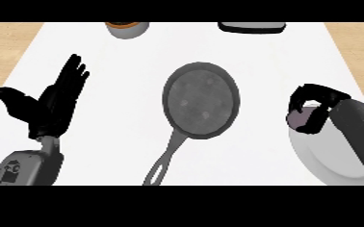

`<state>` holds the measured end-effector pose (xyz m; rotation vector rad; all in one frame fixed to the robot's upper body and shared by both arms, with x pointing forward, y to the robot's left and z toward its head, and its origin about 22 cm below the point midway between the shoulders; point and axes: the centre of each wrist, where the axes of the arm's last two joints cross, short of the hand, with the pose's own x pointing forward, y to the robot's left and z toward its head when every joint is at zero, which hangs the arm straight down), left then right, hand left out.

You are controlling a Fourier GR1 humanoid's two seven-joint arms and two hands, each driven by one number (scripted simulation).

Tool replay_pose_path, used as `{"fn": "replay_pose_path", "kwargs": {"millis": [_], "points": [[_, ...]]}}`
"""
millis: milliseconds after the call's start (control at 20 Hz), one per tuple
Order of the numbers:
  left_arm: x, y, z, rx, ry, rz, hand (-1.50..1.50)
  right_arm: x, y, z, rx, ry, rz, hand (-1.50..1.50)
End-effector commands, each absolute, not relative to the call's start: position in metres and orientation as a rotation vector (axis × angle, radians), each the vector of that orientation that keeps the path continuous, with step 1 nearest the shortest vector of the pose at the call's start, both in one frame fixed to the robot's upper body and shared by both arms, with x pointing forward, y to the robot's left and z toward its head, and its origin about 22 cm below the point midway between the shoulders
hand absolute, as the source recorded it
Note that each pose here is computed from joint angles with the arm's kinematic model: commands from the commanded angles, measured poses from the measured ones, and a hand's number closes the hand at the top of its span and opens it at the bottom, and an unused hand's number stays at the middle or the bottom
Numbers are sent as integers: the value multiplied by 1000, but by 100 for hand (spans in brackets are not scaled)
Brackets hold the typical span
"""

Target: Pick the eggplant from the plate and place it in the pan

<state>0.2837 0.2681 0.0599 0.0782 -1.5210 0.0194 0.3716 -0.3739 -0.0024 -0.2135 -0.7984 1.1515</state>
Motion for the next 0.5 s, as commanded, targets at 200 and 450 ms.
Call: {"fn": "replay_pose_path", "kwargs": {"millis": [200, 450], "points": [[286, 256, 56, 44, -1494, -28, 0, 445, -244, 69, -691, -985, 1107, 150], [287, 254, 54, 33, -1475, -53, 0, 467, -159, 133, -1043, -1088, 1042, 150]]}}
